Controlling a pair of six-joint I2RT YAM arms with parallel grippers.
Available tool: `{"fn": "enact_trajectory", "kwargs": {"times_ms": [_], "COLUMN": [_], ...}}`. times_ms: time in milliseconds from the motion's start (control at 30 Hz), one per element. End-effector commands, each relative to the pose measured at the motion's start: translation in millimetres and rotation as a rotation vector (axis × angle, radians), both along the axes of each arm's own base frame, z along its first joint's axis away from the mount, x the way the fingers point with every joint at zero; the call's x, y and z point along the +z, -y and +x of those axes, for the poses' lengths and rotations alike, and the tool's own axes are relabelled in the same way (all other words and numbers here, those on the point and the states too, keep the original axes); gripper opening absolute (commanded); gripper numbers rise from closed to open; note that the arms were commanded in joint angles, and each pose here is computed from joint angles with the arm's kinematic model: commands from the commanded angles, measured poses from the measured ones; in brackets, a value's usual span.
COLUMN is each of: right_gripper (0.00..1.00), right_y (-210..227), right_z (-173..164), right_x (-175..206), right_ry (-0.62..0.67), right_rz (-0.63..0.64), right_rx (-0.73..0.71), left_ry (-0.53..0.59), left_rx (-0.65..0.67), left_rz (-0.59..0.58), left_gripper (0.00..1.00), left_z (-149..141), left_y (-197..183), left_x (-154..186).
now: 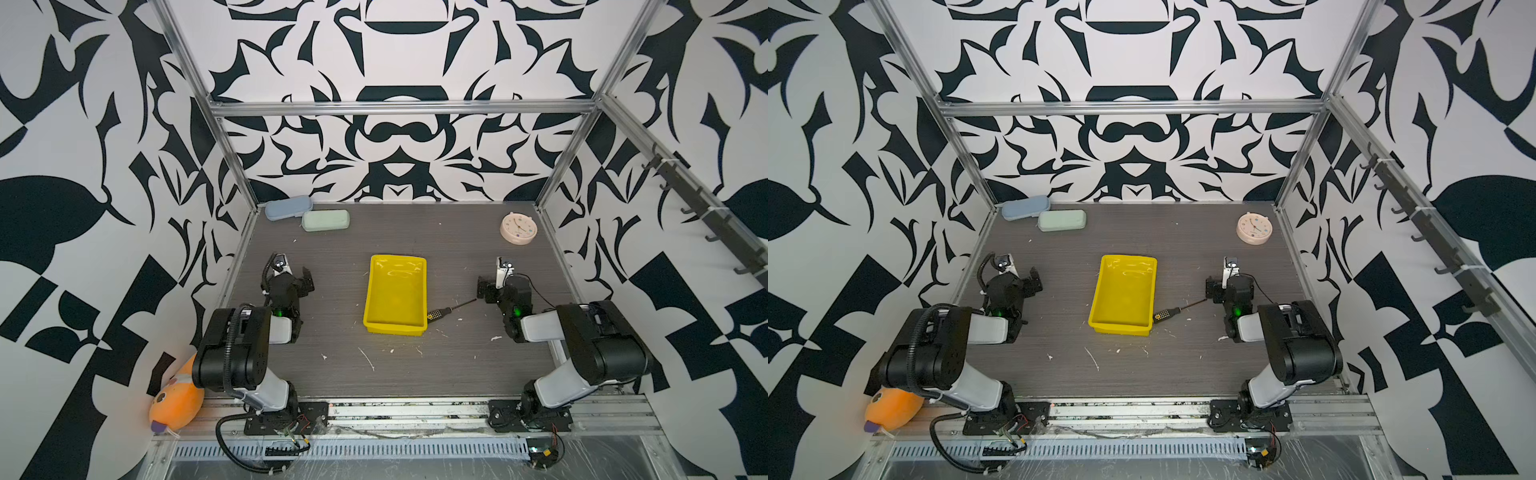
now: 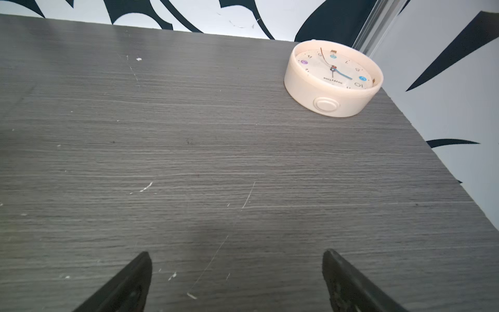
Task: Put the screwdriver in the bin
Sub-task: Pick up the screwdriver from the center of the table.
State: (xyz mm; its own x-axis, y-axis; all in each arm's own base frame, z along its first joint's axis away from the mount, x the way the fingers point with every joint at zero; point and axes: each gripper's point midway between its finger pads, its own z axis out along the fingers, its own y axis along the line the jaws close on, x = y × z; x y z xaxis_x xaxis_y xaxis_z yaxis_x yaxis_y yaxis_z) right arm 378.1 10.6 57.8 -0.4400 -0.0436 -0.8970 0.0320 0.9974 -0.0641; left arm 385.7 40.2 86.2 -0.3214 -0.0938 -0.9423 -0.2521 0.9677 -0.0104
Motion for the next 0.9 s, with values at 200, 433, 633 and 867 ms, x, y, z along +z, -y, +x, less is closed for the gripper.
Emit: {"fn": "enact_trajectory", "kwargs": {"times_ms": [200,433,633,867], "right_gripper": [1.00,1.00,1.00,1.00], "right_y": [0.6,0.5,-0.3,0.1], "right_z": [8.6,8.0,9.1,8.9], "right_x": [21.5,20.6,21.1,20.6], "right_ry": [0.067,0.065,0.064,0.063], "right_rz": [0.005,0.005,0.005,0.004], "right_rx": [-0.001,-0.001,0.004,0.004], "left_ry": [0.014,0.014,0.015,0.014], "left_rx": [0.008,0.008,0.007,0.009], "left_rz": [0.002,0.003,0.002,0.002], "left_gripper": [0.99,0.99,0.99,0.99], "left_z": [3.2,3.3,3.1,3.1], "left_y": [-2.1,-2.2,-2.1,-2.3], "left_x": [5.2,5.3,5.4,5.3]}}
